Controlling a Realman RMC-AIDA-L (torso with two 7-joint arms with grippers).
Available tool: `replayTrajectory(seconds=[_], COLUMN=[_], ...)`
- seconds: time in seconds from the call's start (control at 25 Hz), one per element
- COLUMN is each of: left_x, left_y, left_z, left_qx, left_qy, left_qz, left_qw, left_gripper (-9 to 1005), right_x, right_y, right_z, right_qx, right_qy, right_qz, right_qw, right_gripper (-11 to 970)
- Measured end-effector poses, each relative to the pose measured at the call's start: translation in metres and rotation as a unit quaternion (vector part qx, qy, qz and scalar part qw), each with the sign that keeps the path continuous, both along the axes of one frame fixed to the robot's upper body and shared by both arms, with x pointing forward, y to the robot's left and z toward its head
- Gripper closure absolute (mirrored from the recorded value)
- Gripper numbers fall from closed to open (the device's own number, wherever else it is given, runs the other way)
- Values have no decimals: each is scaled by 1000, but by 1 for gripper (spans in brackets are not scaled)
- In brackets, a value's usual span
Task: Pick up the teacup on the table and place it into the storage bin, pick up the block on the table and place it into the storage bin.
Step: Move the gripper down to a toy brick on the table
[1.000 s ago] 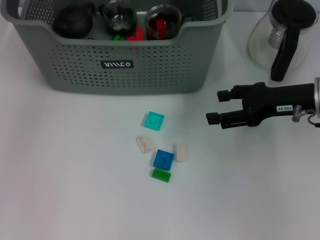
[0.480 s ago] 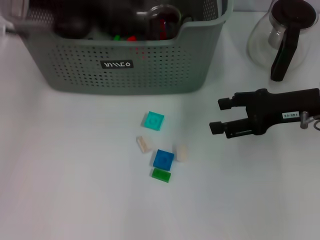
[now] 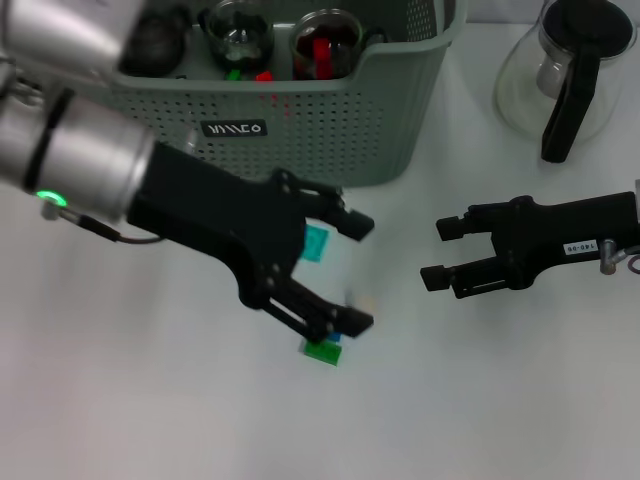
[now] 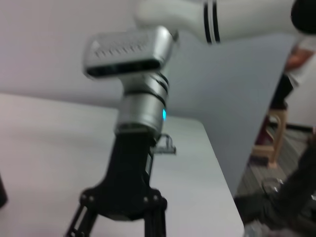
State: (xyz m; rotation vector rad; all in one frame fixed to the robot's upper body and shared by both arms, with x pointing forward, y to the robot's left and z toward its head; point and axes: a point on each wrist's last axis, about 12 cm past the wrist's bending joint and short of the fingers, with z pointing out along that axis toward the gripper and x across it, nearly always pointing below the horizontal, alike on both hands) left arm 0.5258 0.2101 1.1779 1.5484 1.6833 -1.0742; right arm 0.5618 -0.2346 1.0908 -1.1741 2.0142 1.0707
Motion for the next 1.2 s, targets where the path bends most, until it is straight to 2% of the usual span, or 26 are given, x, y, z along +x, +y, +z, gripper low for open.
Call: replayTrajectory(seconds=[0.2,0.24,0.56,0.6,0.92,1.2], left_x=[4,4,11,12,11,11], left_y=[-23,-33,-55,-62,-91,-112], left_z=[-14,-19,-30,-35,-46,-48], left_qx=[47,62,112,140,245,287], left_qy=[-4,-7,-27,-33,-58,-81], left_qz=[-21,-32,-25,-19,-3,14], left_qw=[999,998,993,989,968,954], left_gripper=[45,45,44,44,44,45], right_x=[0,1,1,1,1,3], right_y=[0,-1,-18,-21,-39,-40], right_z=[0,0,1,1,3,5], right_qx=[1,0,-11,-12,-12,-16], right_qy=[0,0,7,9,7,-2], right_qz=[-4,-6,-22,-26,-52,-53], right_qw=[1000,1000,1000,1000,999,998], right_gripper=[78,78,78,78,78,78])
